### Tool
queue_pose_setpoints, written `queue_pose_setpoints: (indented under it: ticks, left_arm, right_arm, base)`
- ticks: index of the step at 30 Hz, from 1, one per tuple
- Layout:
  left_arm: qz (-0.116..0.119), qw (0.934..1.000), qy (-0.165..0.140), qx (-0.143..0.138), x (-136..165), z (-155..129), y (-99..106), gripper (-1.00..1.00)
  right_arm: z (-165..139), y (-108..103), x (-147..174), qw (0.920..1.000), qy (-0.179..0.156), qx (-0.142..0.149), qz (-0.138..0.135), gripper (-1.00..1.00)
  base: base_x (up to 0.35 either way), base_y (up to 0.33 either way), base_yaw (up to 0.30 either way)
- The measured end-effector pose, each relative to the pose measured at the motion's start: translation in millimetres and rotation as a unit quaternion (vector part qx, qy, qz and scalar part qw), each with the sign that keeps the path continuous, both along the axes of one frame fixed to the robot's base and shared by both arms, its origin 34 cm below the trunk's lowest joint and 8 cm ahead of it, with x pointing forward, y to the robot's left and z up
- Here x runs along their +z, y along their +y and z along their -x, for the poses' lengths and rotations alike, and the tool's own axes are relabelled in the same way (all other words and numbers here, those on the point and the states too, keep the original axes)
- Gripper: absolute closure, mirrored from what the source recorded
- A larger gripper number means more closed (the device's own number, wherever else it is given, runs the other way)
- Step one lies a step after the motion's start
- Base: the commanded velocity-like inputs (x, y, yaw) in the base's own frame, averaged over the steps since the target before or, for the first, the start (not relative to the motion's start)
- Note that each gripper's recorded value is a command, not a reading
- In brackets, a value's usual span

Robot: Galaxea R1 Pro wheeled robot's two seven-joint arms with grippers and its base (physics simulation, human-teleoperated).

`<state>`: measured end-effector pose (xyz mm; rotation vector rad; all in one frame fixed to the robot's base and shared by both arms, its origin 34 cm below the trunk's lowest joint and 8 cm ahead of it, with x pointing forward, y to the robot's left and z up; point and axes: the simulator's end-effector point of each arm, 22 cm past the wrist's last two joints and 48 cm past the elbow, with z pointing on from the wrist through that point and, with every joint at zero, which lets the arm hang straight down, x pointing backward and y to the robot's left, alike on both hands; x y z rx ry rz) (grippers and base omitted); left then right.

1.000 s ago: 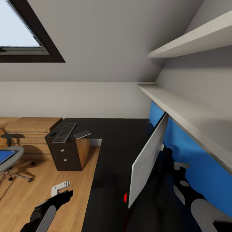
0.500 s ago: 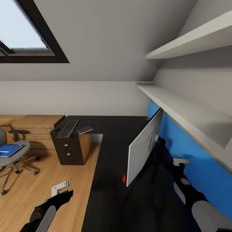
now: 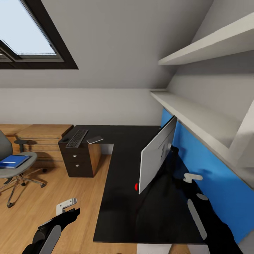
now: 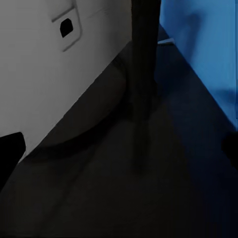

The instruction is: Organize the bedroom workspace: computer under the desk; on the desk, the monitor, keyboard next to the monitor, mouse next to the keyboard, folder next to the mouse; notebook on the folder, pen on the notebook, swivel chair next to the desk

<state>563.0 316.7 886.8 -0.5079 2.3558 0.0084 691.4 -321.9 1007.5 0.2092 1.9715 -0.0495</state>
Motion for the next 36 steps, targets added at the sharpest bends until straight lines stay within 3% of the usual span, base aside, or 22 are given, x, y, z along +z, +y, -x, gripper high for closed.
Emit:
queue_pose_setpoints:
  ticks: [1,3,8,17,18,22,29,36]
  left_arm:
    - [0.0,1.0,0.0,0.0,0,0,0,-1.0]
    - [0.0,1.0,0.0,0.0,0,0,0,-1.0]
    - [0.0,1.0,0.0,0.0,0,0,0,-1.0]
    - [0.0,1.0,0.0,-0.002,0,0,-2,-1.0]
    - [0.0,1.0,0.001,-0.003,0,0,-2,-1.0]
    - [0.0,1.0,0.001,-0.003,-1,0,-3,-1.0]
    - [0.0,1.0,0.001,-0.007,-1,0,-6,-1.0]
    - [-0.001,1.0,0.002,-0.008,-1,0,-6,-1.0]
  right_arm:
    - [13,-1,4,0.9997,0.003,-0.025,0.004,-1.0]
    - [22,-2,6,0.9989,0.003,-0.045,0.007,-1.0]
    - [40,-3,14,0.9976,-0.006,-0.068,0.009,-1.0]
    - [41,7,17,0.998,-0.013,-0.061,0.01,-1.0]
    - [38,24,22,0.9987,-0.025,-0.043,0.012,-1.0]
    - [36,30,24,0.9988,-0.03,-0.037,0.013,-1.0]
    - [36,29,25,0.9987,-0.031,-0.037,0.015,-1.0]
    - [35,24,33,0.9973,-0.054,-0.046,0.017,-1.0]
  base:
    - [-0.004,0.175,0.0]
    - [-0.002,0.236,0.0]
    - [-0.002,0.299,0.0]
    - [-0.071,0.265,0.0]
    - [-0.101,0.2,0.0]
    - [-0.173,0.124,0.0]
    - [-0.291,0.101,0.0]
    - [-0.069,0.172,0.0]
